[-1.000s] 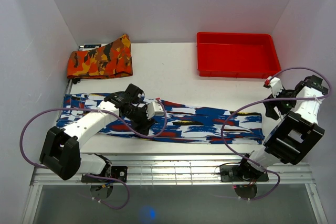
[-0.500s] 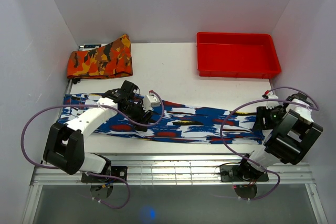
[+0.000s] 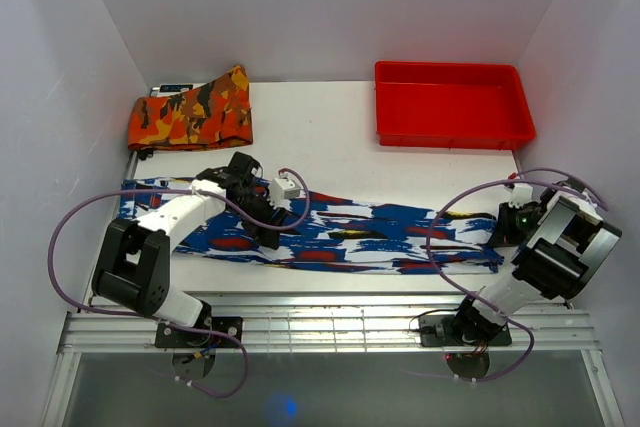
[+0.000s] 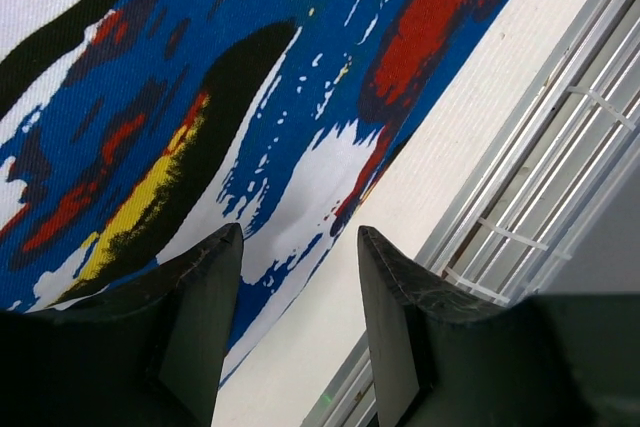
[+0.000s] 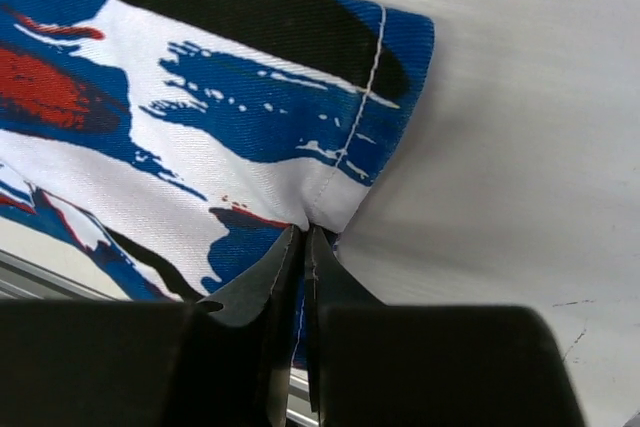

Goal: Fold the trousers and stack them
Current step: Fold the trousers

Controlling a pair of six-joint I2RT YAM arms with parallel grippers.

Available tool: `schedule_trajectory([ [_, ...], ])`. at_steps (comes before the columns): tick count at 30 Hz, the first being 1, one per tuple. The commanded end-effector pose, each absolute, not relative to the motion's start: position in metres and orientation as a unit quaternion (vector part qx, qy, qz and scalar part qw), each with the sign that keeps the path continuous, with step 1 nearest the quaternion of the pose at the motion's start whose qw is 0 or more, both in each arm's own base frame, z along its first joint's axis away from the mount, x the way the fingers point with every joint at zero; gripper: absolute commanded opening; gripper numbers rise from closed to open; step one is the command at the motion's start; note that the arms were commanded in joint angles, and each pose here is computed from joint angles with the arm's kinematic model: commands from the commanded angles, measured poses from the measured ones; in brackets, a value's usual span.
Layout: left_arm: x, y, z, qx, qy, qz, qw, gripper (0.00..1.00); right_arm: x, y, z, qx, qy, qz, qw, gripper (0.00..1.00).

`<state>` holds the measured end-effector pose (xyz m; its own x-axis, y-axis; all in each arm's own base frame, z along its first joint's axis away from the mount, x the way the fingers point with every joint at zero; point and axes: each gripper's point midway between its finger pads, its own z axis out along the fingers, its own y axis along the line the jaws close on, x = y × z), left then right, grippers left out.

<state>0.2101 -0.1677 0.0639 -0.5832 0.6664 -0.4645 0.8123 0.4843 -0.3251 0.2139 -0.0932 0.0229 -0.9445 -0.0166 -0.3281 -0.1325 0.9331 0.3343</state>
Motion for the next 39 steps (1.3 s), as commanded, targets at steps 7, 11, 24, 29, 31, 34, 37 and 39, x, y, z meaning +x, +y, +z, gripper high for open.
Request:
schedule_trajectory([
  [7,0.232,-0.168,0.075,0.392,0.861,-0.276,0.17,0.59,0.247,-0.099,0.085,-0.18,0.931,0.119,0.296,0.08],
  [11,0.262,-0.16,0.092,0.348,0.87,-0.28,0.21,0.6,0.246,-0.111,0.074,-0.227,0.925,0.069,0.298,0.08],
  [24,0.34,0.021,0.134,0.147,0.936,-0.185,0.262,0.64,0.251,-0.083,0.111,-0.249,0.911,0.103,0.312,0.76],
  [29,0.322,0.047,0.108,0.109,0.948,-0.203,0.219,0.63,0.23,-0.019,0.086,-0.282,0.91,0.181,0.246,0.69],
  [31,0.314,0.048,0.098,0.108,0.95,-0.207,0.207,0.63,0.227,-0.008,0.073,-0.296,0.907,0.19,0.232,0.68],
  [34,0.304,0.05,0.088,0.102,0.951,-0.214,0.199,0.63,0.218,-0.007,0.044,-0.284,0.921,0.192,0.184,0.68],
  [37,0.298,0.049,0.084,0.1,0.949,-0.227,0.197,0.63,0.219,-0.028,0.016,-0.284,0.935,0.151,0.147,0.65],
  [39,0.294,0.043,0.081,0.101,0.944,-0.244,0.197,0.63,0.229,-0.048,0.002,-0.292,0.94,0.106,0.141,0.64],
])
